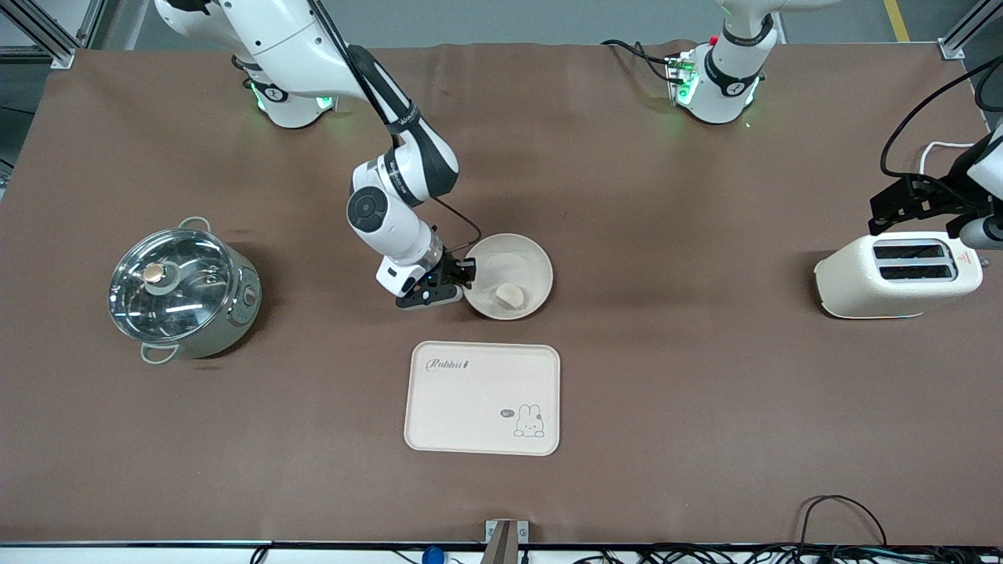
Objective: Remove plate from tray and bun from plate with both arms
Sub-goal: 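Open the right gripper and withdraw while the left gripper reaches the plate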
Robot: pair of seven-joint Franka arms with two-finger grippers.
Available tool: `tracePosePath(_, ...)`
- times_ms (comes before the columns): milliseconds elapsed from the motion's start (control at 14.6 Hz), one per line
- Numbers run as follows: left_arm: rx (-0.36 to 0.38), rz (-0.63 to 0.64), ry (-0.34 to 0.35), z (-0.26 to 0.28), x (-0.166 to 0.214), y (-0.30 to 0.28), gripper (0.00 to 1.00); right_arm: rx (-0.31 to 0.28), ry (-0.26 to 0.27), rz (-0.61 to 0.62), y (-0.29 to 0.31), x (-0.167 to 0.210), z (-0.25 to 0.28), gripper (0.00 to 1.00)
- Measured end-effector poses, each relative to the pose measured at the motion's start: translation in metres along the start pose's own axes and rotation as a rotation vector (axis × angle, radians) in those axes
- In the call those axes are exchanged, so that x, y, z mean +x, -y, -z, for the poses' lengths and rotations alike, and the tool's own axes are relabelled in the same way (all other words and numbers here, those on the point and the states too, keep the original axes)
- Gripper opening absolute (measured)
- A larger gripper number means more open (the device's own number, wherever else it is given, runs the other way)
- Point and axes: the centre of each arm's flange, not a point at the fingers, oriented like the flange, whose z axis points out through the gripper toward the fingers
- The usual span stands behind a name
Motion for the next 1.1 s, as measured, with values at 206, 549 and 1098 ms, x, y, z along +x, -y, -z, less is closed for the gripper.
tracePosePath(206, 0.0, 0.055, 0.021, -0.003, -0.002, -0.003, 1.0, 0.015, 0.028, -0.022, -0.005, 0.02, 0.028, 0.75)
tracePosePath(549, -0.043, 0.065, 0.065, -0.004, -0.009, -0.065, 1.0, 0.029, 0.039, -0.047, -0.056, 0.072, 0.18, 1.0)
tracePosePath(1098, -0.16, 0.207, 0.066, -0.121, -0.011, -0.255, 1.0, -0.226, 0.059, -0.065, -0.204, 0.075, 0.403, 1.0)
